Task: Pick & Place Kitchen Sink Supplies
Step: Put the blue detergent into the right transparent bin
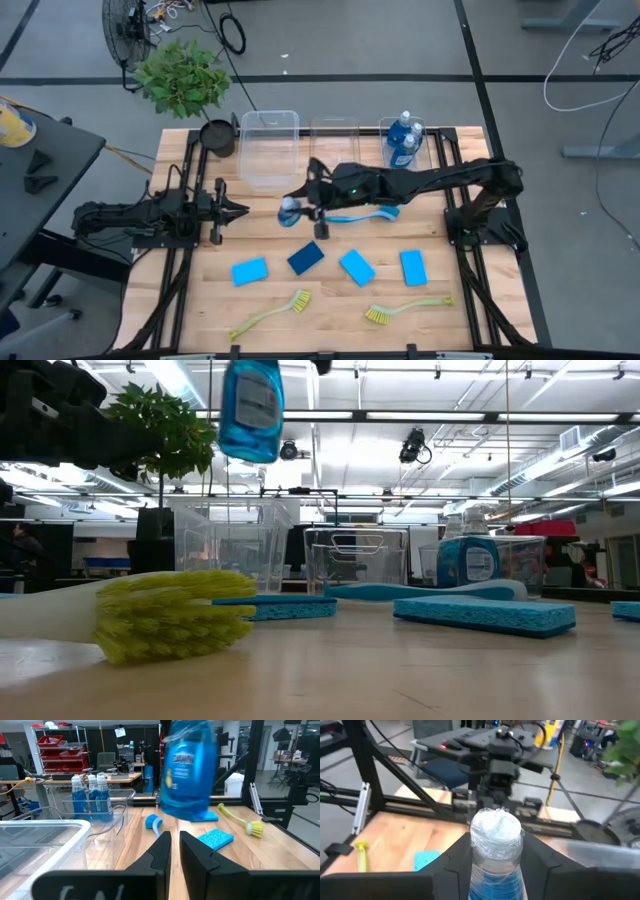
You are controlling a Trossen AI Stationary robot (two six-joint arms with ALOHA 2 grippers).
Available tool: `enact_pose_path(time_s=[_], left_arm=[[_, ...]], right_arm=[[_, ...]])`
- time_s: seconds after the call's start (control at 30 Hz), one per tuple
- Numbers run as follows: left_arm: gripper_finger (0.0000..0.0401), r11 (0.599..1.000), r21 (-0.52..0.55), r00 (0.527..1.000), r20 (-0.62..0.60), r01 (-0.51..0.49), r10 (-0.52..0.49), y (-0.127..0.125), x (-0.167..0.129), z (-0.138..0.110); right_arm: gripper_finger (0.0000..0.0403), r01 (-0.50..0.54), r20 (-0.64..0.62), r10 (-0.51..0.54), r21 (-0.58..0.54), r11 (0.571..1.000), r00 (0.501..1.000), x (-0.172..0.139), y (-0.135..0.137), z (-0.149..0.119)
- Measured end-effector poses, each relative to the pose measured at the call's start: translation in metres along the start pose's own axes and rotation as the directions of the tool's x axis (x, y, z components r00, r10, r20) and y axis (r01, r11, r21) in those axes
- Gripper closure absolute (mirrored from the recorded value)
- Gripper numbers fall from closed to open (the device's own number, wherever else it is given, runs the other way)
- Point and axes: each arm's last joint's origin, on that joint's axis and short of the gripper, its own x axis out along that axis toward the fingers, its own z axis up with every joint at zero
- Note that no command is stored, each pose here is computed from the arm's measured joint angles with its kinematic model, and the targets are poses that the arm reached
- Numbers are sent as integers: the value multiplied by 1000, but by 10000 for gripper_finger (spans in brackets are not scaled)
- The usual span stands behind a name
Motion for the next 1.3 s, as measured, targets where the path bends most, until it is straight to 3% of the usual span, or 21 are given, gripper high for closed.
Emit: enact_pose_path(time_s=[0.63, 1.3], left_arm=[[357, 1000, 0, 1000, 0, 0, 0, 0, 0, 0], [357, 1000, 0, 1000, 0, 0, 0, 0, 0, 0]], right_arm=[[278, 202, -28, -201, 44, 978, 979, -79, -55, -25], [278, 388, -84, -381, 97, 916, 921, -157, -89, -62]])
